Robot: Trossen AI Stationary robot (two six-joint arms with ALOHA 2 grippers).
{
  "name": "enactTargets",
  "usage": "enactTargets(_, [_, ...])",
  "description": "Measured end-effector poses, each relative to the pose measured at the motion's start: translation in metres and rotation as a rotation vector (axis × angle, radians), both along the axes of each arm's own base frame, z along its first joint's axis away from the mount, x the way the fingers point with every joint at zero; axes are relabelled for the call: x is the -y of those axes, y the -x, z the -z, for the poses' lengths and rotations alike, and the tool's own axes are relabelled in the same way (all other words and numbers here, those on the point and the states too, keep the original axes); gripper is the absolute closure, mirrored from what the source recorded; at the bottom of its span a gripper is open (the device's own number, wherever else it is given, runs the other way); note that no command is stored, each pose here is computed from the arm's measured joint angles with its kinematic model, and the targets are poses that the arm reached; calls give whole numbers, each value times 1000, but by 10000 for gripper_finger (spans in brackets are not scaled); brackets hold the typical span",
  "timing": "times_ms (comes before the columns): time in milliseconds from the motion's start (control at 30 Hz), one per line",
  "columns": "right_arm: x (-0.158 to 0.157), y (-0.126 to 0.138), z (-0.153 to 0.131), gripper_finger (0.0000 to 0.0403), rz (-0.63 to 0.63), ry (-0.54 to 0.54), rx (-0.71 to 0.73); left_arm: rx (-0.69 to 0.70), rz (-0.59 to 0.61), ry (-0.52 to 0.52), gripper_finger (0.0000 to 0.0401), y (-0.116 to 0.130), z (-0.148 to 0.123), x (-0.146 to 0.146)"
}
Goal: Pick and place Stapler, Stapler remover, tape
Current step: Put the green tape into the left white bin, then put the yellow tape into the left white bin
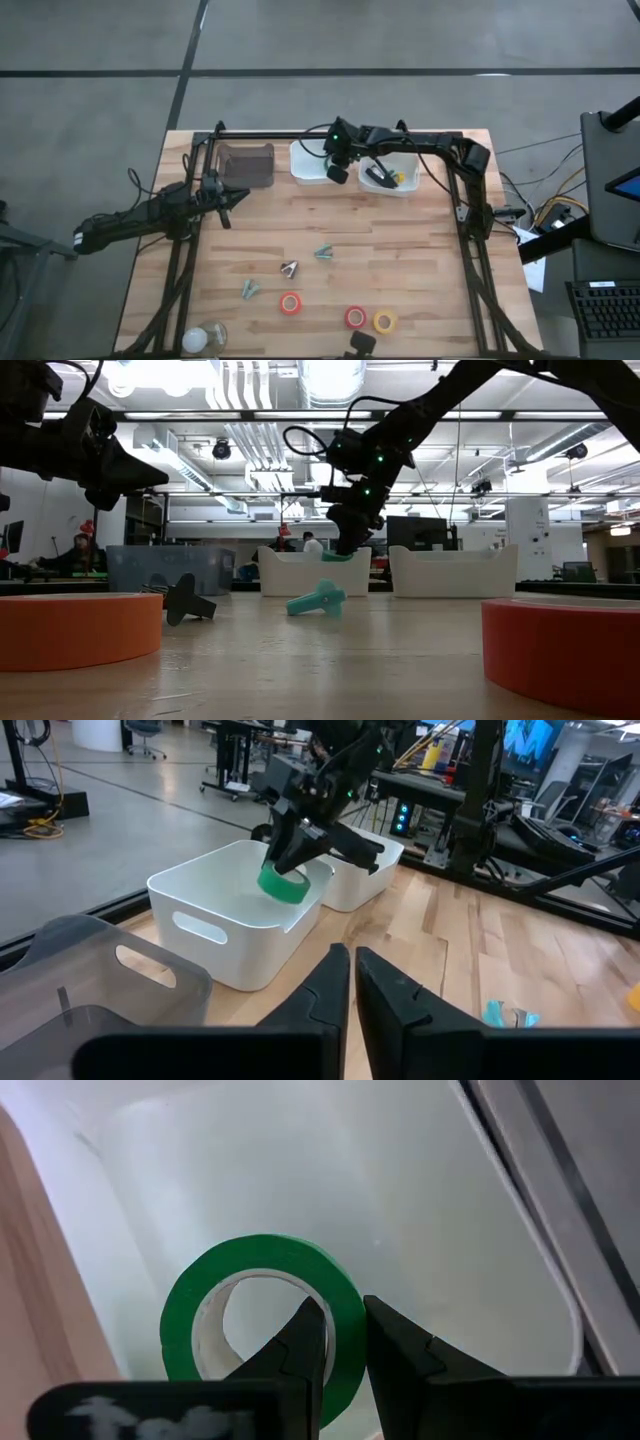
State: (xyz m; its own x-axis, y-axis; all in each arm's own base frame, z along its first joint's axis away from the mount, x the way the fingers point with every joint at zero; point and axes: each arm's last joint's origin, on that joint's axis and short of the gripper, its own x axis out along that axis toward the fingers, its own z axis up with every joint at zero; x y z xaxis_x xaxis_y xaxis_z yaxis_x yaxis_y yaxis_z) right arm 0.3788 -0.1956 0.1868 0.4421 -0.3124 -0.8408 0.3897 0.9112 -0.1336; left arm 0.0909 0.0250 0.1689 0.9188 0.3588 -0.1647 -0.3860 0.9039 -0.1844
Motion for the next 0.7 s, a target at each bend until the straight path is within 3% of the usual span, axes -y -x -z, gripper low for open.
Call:
enactTargets(200, [0, 0, -2, 337, 13, -4, 9, 0, 0, 0, 378, 0, 0, 0])
enactTargets(700, [0, 1, -2, 260, 20, -8, 10, 0, 0, 0, 376, 0, 0, 0])
